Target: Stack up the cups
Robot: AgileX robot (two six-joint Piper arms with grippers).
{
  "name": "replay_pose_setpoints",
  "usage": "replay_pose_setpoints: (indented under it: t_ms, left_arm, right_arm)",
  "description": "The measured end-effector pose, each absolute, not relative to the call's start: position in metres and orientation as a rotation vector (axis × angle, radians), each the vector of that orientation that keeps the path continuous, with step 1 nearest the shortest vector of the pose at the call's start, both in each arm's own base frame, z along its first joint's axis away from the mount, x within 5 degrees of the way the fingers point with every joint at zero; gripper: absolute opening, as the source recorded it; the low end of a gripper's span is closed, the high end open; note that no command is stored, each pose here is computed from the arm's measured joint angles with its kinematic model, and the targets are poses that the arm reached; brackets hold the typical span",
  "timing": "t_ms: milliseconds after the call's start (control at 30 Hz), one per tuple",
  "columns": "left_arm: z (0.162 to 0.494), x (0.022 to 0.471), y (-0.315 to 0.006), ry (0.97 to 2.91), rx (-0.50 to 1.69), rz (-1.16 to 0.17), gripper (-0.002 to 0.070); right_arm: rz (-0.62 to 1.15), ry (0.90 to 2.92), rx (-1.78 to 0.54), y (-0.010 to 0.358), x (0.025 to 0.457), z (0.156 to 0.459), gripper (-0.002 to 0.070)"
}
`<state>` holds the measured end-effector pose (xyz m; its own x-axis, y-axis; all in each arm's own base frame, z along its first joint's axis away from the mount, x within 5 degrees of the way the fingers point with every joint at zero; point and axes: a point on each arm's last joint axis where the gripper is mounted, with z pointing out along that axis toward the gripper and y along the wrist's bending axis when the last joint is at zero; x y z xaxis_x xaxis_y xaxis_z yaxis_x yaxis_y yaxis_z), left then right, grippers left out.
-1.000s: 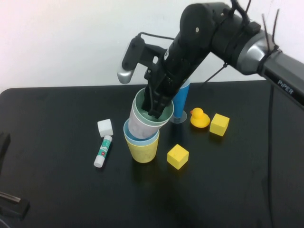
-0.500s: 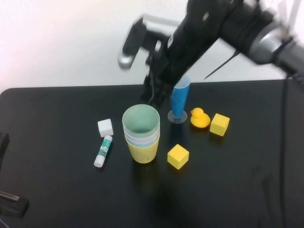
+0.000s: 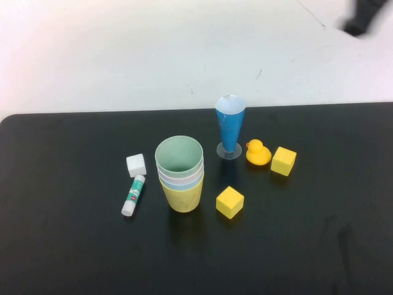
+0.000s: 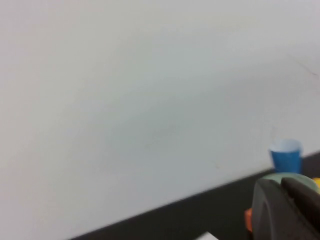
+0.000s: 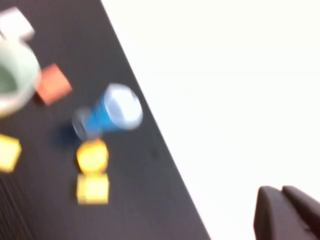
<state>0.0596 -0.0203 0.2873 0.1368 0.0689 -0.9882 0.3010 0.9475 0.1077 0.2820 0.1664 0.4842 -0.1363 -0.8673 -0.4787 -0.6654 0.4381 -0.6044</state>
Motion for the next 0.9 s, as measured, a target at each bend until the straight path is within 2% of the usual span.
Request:
replay_pose_setpoints:
  t_ms: [133, 267, 567, 733, 900]
  left_arm:
    - [0.274, 0.046, -0.022, 1.52, 0.376, -0.208, -0.0001]
    - [0.264, 0.045, -0.023, 1.578, 0.405, -0.218, -0.0001]
    - [0.26, 0.044, -0.024, 1.618, 0.425, -0.225, -0.0001]
    - [0.256, 0.043, -0.025, 1.658, 0.447, -0.232, -0.0001]
    - [0.253, 0.043, -0.025, 1.69, 0.463, -0.237, -0.0001]
  right_arm:
    - [-0.413, 1.975, -1.269, 0.134, 0.25, 0.466, 0.0003]
    - [-0.41, 2.017, -1.282, 0.111, 0.215, 0.435, 0.0]
    - [-0.203, 1.956, -1.018, 0.06, 0.127, 0.344, 0.0]
    - [-0.086, 1.904, -0.885, 0.041, 0.093, 0.293, 0.0]
    - [-0.039, 1.893, -0.826, 0.032, 0.077, 0.265, -0.0001]
